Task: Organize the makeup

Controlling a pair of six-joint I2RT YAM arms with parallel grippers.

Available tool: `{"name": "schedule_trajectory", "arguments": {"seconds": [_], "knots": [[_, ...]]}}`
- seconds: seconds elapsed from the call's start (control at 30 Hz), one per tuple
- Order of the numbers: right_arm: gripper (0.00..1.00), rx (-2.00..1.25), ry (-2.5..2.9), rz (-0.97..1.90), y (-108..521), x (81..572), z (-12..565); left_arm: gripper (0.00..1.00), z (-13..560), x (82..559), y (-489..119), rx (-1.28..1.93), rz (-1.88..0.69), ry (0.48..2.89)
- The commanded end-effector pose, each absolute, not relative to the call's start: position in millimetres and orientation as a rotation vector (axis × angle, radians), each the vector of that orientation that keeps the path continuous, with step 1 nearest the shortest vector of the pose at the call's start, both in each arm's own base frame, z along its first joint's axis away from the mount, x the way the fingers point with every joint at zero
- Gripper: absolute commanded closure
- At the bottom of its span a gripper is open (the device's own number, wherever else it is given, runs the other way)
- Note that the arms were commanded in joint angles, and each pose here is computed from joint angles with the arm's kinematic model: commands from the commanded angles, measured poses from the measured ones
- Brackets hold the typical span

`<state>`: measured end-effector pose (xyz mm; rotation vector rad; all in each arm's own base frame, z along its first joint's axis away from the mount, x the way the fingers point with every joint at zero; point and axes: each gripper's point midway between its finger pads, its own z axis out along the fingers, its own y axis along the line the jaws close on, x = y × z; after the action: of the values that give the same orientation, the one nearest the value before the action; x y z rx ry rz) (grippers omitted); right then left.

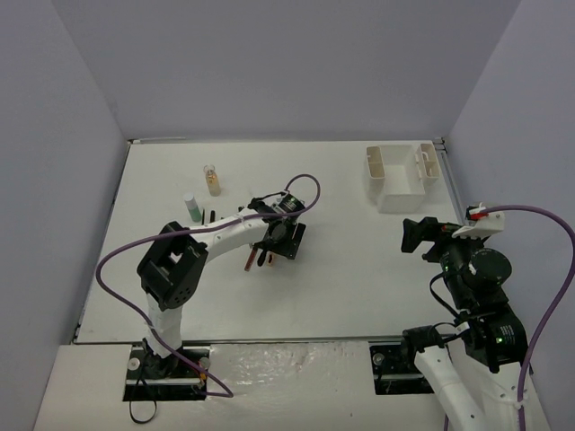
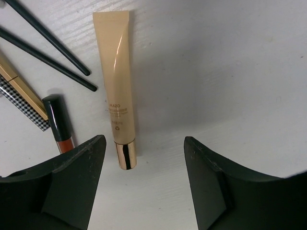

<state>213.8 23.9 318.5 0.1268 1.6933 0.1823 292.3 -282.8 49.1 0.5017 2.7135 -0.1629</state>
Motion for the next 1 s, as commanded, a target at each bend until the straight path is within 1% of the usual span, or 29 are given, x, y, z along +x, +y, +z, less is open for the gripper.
{"name": "schedule_trajectory", "arguments": {"seconds": [0.0, 0.07, 0.27, 0.37, 0.5, 0.57, 0.67, 0.77, 0.97], "knots": [[0.00, 0.116, 1.620, 0.218, 28.9, 216.7, 338.9, 0.38, 60.7, 306.0, -287.0, 0.420, -0.177, 2.687], [0.00, 0.116, 1.622, 0.218, 28.9, 216.8, 338.6, 0.40, 53.9, 303.9, -285.6, 0.417, -0.169, 2.702], [0.00, 0.122, 1.636, 0.235, 31.7, 219.3, 335.9, 0.50, 38.4, 298.9, -282.2, 0.398, -0.152, 2.733], [0.00, 0.107, 1.654, 0.261, 37.3, 221.7, 332.7, 0.60, 33.6, 295.8, -282.7, 0.395, -0.167, 2.742], [0.00, 0.119, 1.679, 0.264, 38.2, 225.5, 327.3, 0.79, 41.1, 293.7, -288.8, 0.407, -0.213, 2.714], [0.00, 0.129, 1.693, 0.264, 38.2, 227.7, 325.4, 0.88, 49.9, 295.0, -293.1, 0.423, -0.237, 2.681], [0.00, 0.114, 1.733, 0.283, 43.7, 231.4, 322.4, 0.96, 77.4, 295.6, -308.5, 0.497, -0.292, 2.572], [0.00, 0.090, 1.769, 0.329, 53.2, 233.7, 321.8, 1.00, 110.0, 297.4, -323.0, 0.547, -0.334, 2.429], [0.04, 0.096, 1.879, 0.469, 78.4, 249.7, 309.2, 1.00, 184.2, 292.2, -352.5, 0.628, -0.475, 2.095]]}}
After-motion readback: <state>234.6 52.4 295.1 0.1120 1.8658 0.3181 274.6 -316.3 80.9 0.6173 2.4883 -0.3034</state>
